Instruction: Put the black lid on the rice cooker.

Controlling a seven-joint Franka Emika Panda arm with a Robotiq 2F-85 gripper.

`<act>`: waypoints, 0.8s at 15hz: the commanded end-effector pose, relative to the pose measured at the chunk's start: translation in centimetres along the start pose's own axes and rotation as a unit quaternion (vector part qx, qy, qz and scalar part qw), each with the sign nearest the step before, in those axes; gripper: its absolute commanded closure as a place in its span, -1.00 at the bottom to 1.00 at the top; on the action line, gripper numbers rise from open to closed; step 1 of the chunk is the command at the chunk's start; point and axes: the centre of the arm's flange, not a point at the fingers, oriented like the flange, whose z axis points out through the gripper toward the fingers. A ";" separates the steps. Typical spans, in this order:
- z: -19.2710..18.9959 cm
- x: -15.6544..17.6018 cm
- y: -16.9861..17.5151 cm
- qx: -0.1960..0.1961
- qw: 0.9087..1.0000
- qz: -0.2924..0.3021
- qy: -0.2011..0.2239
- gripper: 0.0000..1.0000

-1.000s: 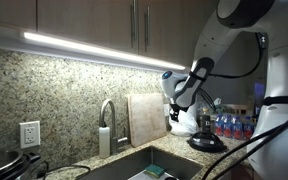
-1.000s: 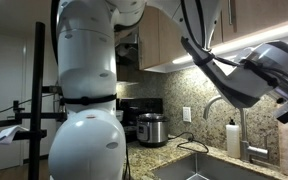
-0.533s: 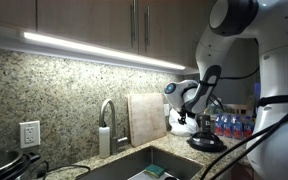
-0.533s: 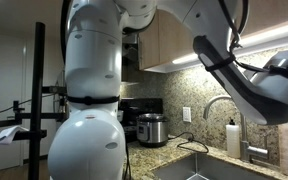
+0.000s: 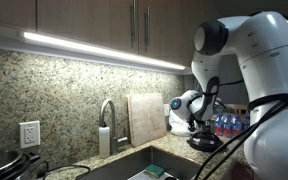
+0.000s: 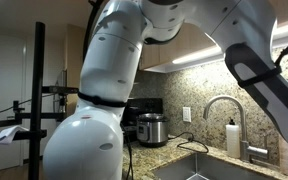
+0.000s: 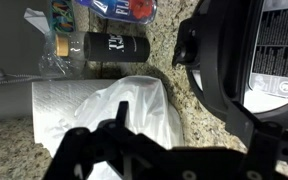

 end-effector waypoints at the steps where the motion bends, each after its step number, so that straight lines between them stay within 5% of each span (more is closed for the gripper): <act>1: 4.6 0.0 -1.1 -0.013 1.000 -0.011 -0.003 -1.00; 12: 10.0 -2.9 -1.7 -0.016 0.998 0.020 -0.051 -1.00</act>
